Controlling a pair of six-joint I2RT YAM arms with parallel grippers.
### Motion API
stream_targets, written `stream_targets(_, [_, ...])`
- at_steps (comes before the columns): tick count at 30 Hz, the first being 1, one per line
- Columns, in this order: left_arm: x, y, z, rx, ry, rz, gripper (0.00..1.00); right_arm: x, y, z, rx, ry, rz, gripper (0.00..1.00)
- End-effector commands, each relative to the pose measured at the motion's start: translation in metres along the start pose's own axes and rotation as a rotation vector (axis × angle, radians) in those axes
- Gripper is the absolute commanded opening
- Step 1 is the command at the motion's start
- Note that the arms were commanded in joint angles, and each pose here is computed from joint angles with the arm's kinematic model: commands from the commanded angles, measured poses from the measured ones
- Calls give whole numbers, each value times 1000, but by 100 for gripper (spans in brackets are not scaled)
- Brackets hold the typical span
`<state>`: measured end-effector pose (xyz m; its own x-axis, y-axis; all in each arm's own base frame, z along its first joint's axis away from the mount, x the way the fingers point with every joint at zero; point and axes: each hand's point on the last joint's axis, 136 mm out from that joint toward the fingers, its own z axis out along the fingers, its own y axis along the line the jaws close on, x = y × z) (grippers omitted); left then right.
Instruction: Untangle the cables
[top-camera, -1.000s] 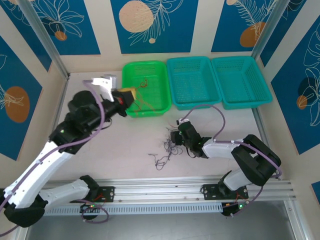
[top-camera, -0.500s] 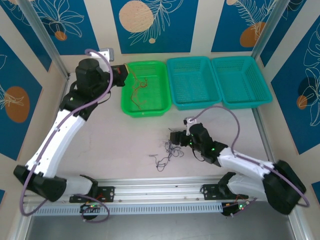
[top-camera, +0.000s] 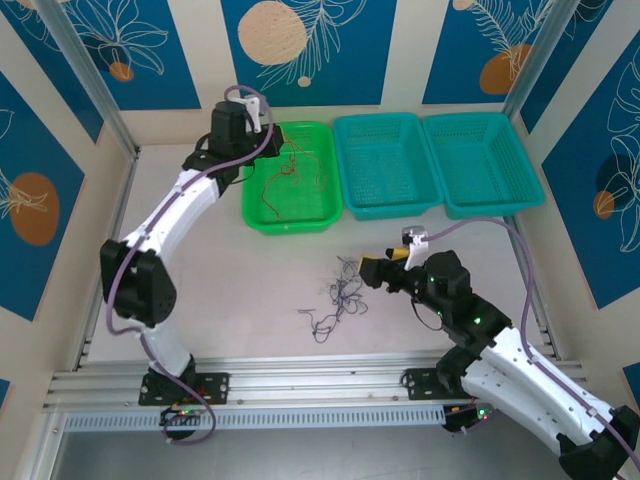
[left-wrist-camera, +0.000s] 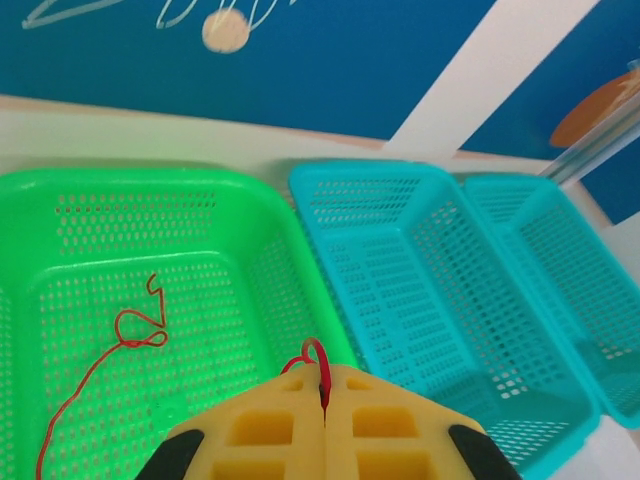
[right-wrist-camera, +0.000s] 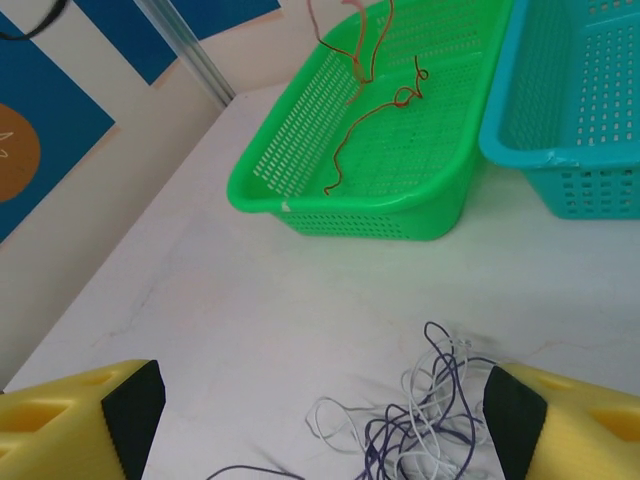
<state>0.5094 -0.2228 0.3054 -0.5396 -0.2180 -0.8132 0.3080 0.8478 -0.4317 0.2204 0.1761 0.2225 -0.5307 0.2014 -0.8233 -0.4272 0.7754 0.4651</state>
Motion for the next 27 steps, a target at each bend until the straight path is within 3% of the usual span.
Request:
stream_targets(1, [-9,18,14,-56,-26,9,0,5,0,-7,8,51,28,85])
stream_targets(2, [-2,25,19,-79,-8,1,2,6,0,-7,11,56,30,85])
stream_targets(5, [16,34,24,-96,49,-32,55,7,0,-8,12,61,34,85])
stream_targets(6, [18,33,21,-88,50,-35,69,7,0,-8,12,62,35,85])
stream_targets(7, [16,29,15,-70,37,-34,75,6,0,-8,12,60,35,85])
stream_targets(14, [1,-6,-62,34,-63,-22,83,5,-13,1,77,64,63,85])
stream_targets(17, [14,-29,-100,115,-77,-32,83,13,-25,11,129,111,111,84])
stream_targets(22, [82,-67,-144,186,-22,-12,83,37,-34,32,165,256,172,83])
stream_targets(27, [172,-91,-150,235,101,-15,83,59,-38,51,179,386,203,80])
